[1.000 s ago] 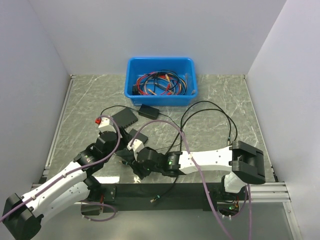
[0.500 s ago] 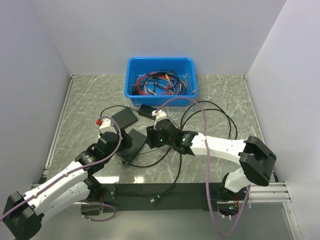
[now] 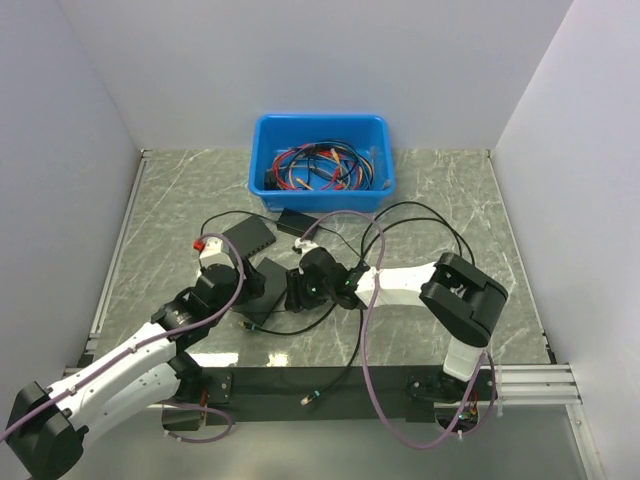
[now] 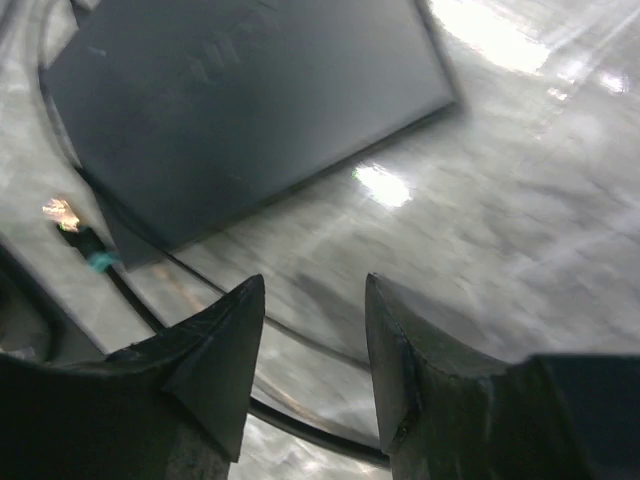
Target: Insert the plug into the switch port
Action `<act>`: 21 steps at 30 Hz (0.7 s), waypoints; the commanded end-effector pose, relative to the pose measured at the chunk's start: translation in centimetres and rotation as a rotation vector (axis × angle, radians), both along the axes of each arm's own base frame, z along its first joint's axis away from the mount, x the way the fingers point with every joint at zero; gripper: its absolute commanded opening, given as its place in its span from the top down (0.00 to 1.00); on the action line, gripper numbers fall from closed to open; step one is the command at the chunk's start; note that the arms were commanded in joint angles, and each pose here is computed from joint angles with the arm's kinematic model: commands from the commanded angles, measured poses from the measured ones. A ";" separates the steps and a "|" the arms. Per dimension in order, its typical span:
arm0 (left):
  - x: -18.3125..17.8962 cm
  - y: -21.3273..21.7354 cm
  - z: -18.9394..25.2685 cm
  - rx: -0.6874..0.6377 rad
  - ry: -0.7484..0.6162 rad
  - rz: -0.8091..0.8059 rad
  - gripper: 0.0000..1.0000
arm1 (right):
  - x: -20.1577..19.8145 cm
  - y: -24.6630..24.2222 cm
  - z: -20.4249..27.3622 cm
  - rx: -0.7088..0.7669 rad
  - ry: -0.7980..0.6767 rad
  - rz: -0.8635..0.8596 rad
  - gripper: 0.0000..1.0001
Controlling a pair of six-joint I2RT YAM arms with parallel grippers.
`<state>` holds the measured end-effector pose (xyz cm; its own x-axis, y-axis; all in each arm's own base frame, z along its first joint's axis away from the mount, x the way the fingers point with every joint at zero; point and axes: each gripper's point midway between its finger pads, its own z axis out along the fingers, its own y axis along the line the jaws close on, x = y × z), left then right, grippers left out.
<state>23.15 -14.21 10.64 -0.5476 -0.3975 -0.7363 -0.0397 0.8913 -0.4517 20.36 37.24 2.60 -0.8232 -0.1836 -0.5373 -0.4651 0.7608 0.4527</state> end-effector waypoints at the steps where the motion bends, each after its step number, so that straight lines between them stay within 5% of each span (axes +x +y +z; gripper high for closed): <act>1: 0.3 -0.3 0.7 -0.032 -0.030 0.000 0.30 | -1.9 1.9 0.6 0.108 0.050 0.048 0.49; 14: 0.3 -0.2 0.8 -0.035 -0.034 0.009 0.30 | -8.7 4.5 0.6 0.070 0.048 0.162 0.51; 21: 0.2 -0.3 1.0 -0.047 -0.040 0.000 0.30 | -8.3 3.9 -1.5 -0.005 0.042 0.107 0.52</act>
<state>23.16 -14.25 11.08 -0.5375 -0.4094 -0.7372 -0.0345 0.8842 -0.4659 11.14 41.82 2.55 -0.8138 -0.2868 -0.5054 -0.5539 0.6460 0.5253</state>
